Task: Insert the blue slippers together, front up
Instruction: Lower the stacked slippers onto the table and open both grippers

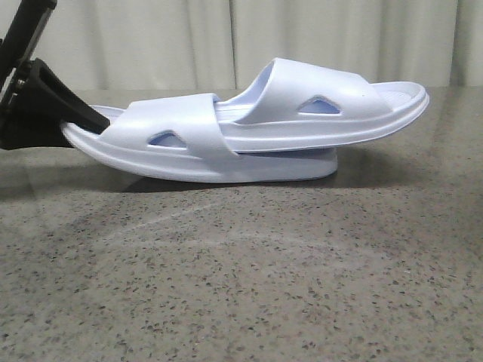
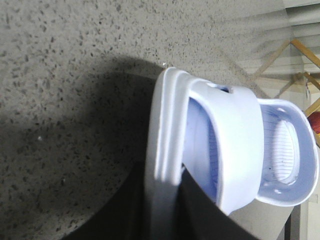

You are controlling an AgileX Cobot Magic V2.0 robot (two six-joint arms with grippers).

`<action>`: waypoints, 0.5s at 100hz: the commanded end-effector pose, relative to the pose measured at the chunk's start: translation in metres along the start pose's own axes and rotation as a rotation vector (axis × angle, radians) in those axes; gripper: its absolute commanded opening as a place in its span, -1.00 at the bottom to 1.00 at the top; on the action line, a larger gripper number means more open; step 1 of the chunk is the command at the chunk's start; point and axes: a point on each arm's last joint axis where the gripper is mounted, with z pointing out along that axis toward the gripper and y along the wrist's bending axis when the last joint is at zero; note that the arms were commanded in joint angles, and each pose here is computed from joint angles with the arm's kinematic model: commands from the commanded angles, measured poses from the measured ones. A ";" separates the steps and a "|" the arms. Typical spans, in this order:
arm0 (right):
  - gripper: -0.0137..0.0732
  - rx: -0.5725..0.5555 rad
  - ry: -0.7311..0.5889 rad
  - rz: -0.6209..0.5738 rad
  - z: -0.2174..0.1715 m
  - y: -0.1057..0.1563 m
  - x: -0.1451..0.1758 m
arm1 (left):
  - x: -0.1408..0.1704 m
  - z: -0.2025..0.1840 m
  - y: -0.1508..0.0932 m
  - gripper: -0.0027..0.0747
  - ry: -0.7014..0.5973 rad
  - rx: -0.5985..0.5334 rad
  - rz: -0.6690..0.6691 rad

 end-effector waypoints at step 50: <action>0.58 -0.022 -0.028 -0.016 -0.003 0.007 -0.008 | -0.020 -0.009 -0.014 0.51 -0.201 0.032 0.188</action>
